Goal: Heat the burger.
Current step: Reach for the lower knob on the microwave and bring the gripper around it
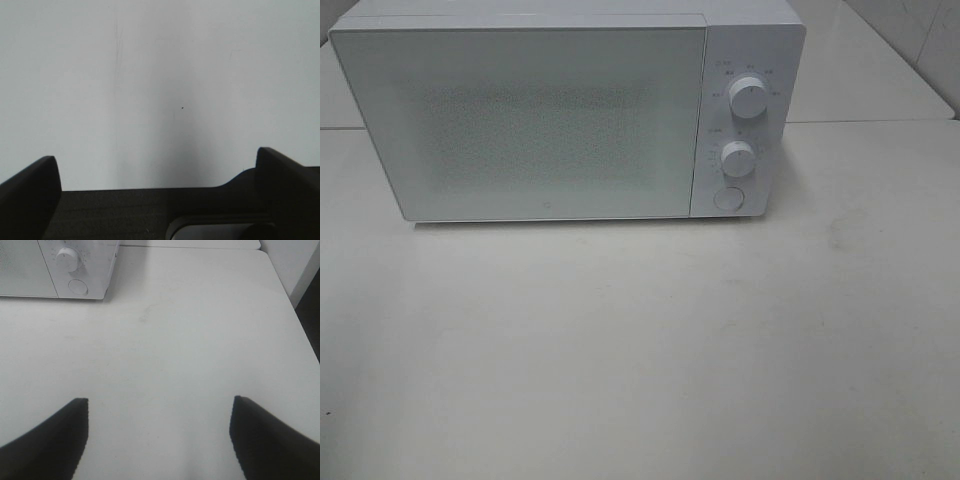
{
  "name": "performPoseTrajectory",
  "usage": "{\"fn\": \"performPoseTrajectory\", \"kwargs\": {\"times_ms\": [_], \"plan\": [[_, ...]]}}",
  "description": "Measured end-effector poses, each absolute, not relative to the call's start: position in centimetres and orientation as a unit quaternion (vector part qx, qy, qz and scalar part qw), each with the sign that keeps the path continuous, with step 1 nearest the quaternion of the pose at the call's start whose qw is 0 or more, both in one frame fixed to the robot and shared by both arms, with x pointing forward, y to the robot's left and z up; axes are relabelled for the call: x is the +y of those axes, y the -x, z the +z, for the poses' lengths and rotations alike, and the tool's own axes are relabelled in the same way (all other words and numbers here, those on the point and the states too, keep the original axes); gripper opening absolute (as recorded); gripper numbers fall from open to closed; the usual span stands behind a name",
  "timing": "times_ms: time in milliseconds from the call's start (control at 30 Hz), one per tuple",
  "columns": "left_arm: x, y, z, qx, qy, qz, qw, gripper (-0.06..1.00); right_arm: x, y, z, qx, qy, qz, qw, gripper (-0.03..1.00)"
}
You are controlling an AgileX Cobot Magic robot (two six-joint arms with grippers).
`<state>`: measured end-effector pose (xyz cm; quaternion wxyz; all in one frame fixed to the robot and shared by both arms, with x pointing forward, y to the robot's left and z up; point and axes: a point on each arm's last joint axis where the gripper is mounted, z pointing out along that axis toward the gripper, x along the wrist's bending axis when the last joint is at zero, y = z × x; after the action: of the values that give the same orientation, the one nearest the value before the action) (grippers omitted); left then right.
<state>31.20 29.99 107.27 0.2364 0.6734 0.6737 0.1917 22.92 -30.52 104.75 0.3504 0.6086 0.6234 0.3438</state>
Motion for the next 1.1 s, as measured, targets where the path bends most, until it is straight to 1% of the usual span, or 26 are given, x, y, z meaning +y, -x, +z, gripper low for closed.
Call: {"fn": "performPoseTrajectory", "kwargs": {"times_ms": [300, 367, 400, 433, 667, 1100], "plan": [[29.3, -27.3, 105.5, 0.653, -0.661, 0.249, 0.274, 0.99, -30.5, -22.9, 104.7, 0.623, -0.609, 0.344, 0.350, 0.75], [29.1, -26.4, 105.5, 0.639, -0.647, 0.287, 0.300, 0.99, -30.5, -22.9, 104.7, 0.623, -0.609, 0.344, 0.350, 0.75], [29.1, -26.4, 105.5, 0.639, -0.647, 0.287, 0.300, 0.99, -30.5, -22.9, 104.7, 0.623, -0.609, 0.344, 0.350, 0.75], [29.1, -25.9, 105.4, 0.629, -0.636, 0.314, 0.318, 0.99, -30.5, -22.9, 104.7, 0.623, -0.609, 0.344, 0.350, 0.75], [28.7, -23.6, 105.4, 0.594, -0.608, 0.385, 0.360, 0.99, -30.5, -22.9, 104.7, 0.623, -0.609, 0.344, 0.350, 0.75], [28.7, -23.5, 105.4, 0.594, -0.606, 0.389, 0.359, 0.99, -30.5, -22.9, 104.7, 0.623, -0.609, 0.344, 0.350, 0.75]]}}
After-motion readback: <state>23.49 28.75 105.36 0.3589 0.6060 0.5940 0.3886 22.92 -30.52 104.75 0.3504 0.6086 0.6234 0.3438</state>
